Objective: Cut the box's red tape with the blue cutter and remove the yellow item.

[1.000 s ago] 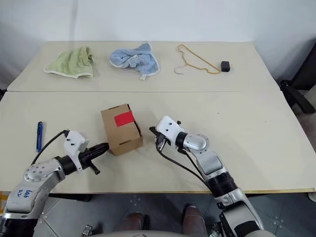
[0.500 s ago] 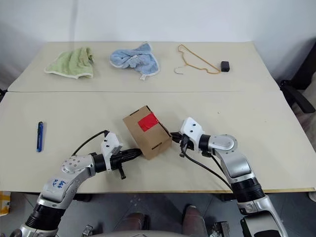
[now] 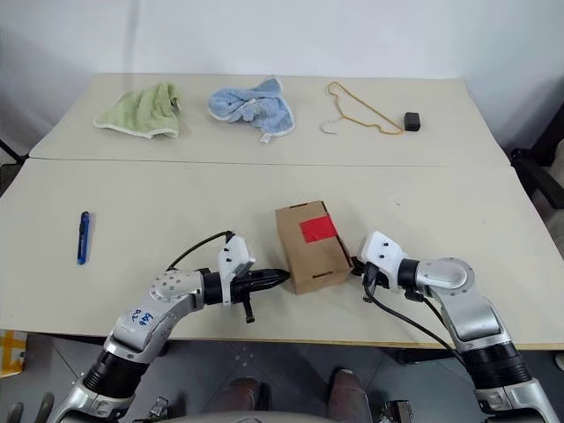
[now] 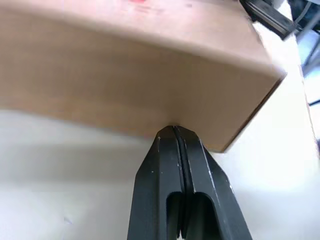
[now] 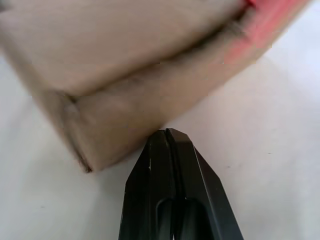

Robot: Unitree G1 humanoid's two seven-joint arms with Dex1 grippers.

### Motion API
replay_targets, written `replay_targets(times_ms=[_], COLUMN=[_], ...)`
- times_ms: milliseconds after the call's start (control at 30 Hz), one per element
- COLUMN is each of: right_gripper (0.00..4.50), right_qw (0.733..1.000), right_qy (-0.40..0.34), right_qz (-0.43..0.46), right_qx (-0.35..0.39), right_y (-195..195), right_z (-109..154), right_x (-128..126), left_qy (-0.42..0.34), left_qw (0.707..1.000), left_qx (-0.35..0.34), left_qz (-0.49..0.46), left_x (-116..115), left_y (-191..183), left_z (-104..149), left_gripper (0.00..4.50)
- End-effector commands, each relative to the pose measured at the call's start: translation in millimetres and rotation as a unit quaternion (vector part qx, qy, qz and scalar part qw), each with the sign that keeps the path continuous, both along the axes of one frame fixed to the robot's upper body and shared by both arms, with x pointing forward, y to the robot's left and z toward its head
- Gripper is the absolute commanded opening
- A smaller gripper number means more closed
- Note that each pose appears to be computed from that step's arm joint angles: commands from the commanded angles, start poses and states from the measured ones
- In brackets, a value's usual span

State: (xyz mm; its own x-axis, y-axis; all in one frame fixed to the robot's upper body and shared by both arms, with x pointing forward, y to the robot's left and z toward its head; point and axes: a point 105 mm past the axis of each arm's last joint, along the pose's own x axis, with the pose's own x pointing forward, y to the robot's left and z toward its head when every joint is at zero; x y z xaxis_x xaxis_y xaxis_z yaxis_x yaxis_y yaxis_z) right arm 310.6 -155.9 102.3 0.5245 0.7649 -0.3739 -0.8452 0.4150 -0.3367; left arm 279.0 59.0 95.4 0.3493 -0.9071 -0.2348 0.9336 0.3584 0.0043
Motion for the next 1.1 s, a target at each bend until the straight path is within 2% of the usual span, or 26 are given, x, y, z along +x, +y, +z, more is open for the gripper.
replay_targets(times_ms=[33, 300, 367, 433, 533, 567, 667, 733, 800, 900, 967, 1100], right_gripper=[0.02, 0.02, 0.02, 0.02, 0.59, 0.94, 1.91, 2.55, 3.25, 4.34, 4.50, 4.50], right_qw=[1.000, 0.998, 0.998, 0.998, 0.993, 0.991, 0.986, 0.983, 0.963, 0.948, 0.940, 0.927], right_qy=[-0.020, -0.054, -0.060, -0.058, -0.048, -0.050, -0.050, -0.049, -0.065, -0.066, -0.069, -0.113], right_qz=[-0.013, -0.032, -0.031, -0.033, 0.001, 0.006, 0.027, 0.044, 0.119, 0.171, 0.199, 0.230], right_qx=[-0.002, -0.012, -0.016, 0.015, 0.103, 0.120, 0.154, 0.170, 0.232, 0.262, 0.270, 0.274], right_y=[-4.7, -7.7, -14.7, -22.8, -27.4, -28.8, -24.5, -16.2, 0.5, 22.7, 31.6, 40.1], right_z=[4.8, 9.3, 13.2, 24.7, 51.1, 57.2, 77.4, 85.4, 100.4, 104.5, 106.4, 116.2], right_x=[8.0, 25.1, 23.2, 18.3, -0.5, -4.2, -18.8, -27.6, -50.2, -66.2, -72.8, -77.2], left_qy=[-0.004, -0.011, -0.023, -0.049, -0.100, -0.115, -0.121, -0.110, -0.097, -0.101, -0.102, -0.094], left_qw=[1.000, 0.999, 0.998, 0.995, 0.983, 0.977, 0.943, 0.924, 0.893, 0.809, 0.775, 0.733], left_qx=[-0.001, 0.003, -0.006, -0.024, -0.028, -0.027, -0.007, -0.010, -0.019, -0.030, -0.034, -0.042], left_qz=[-0.002, 0.036, 0.057, 0.079, 0.154, 0.178, 0.311, 0.366, 0.439, 0.578, 0.623, 0.672], left_x=[-1.9, 5.8, 4.2, -1.4, -13.7, -17.8, -44.5, -63.2, -87.2, -131.9, -149.9, -176.6], left_y=[9.1, 33.9, 52.1, 75.0, 133.5, 149.7, 226.7, 254.8, 284.8, 338.2, 353.3, 366.5], left_z=[5.0, 6.4, 16.2, 32.1, 57.8, 64.6, 70.3, 67.7, 58.5, 45.9, 41.1, 35.4], left_gripper=[0.00, 0.00, 0.00, 0.00, 0.58, 0.90, 1.78, 2.38, 2.98, 3.95, 4.48, 4.48])
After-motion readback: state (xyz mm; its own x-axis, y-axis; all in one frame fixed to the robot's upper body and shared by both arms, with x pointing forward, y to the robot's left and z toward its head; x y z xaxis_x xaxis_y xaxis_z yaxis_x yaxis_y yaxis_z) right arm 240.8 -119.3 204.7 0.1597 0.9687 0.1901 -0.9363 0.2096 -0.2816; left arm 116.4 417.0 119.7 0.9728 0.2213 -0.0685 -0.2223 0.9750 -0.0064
